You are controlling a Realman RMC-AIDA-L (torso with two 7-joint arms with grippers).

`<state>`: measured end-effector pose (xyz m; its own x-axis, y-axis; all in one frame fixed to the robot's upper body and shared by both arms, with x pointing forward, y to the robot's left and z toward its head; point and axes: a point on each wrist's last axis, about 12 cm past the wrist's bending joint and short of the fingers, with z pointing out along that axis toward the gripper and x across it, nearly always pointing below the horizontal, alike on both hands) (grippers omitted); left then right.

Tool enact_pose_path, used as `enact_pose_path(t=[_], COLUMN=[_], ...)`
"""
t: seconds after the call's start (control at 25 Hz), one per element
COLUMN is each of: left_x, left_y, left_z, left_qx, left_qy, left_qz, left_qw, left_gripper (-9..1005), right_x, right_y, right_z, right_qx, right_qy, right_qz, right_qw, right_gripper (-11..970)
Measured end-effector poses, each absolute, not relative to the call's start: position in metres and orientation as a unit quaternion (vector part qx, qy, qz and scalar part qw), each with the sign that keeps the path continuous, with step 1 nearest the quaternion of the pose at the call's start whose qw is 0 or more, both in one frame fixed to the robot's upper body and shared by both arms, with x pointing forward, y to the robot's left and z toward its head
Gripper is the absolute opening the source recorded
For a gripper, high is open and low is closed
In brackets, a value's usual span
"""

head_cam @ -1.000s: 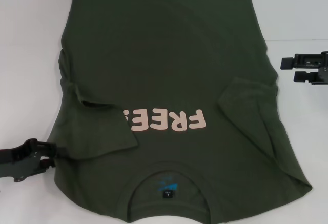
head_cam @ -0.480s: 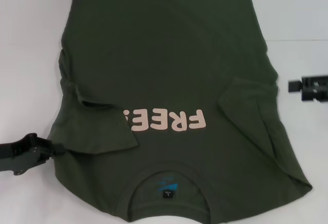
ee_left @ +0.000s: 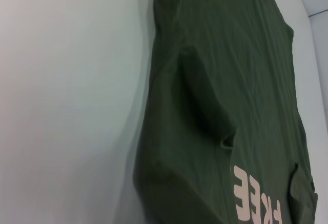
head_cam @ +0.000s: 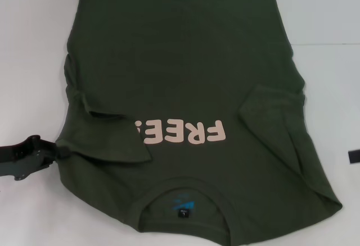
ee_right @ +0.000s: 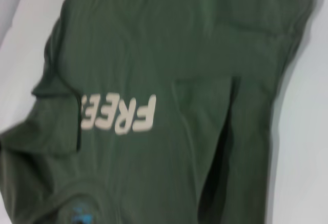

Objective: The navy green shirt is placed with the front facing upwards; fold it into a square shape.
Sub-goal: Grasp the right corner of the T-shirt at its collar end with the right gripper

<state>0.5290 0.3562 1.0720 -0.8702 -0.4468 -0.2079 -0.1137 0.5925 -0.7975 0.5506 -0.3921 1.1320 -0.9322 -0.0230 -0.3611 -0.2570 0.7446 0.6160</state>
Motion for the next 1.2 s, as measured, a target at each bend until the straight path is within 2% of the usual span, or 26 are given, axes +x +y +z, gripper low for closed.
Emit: enact_pose_path(t=[0.52,1.2], left_x=[0.531,0.529], left_y=[0.355,0.357], left_z=[1.073,1.071], left_qx=[-0.160,-0.163], left_qy=[0.870,0.870], left_qz=[-0.421,-0.420], left_qw=[0.200,0.198], left_gripper=[44,44], right_x=[0.545,0.545], right_y=[-0.364,-0.351], right_z=[1.108,1.098], right_qx=[-0.113,-0.127], right_qy=[0.928,0.934], right_qz=[0.336,0.324], right_qw=[0.116,0.087], right_gripper=[763,733])
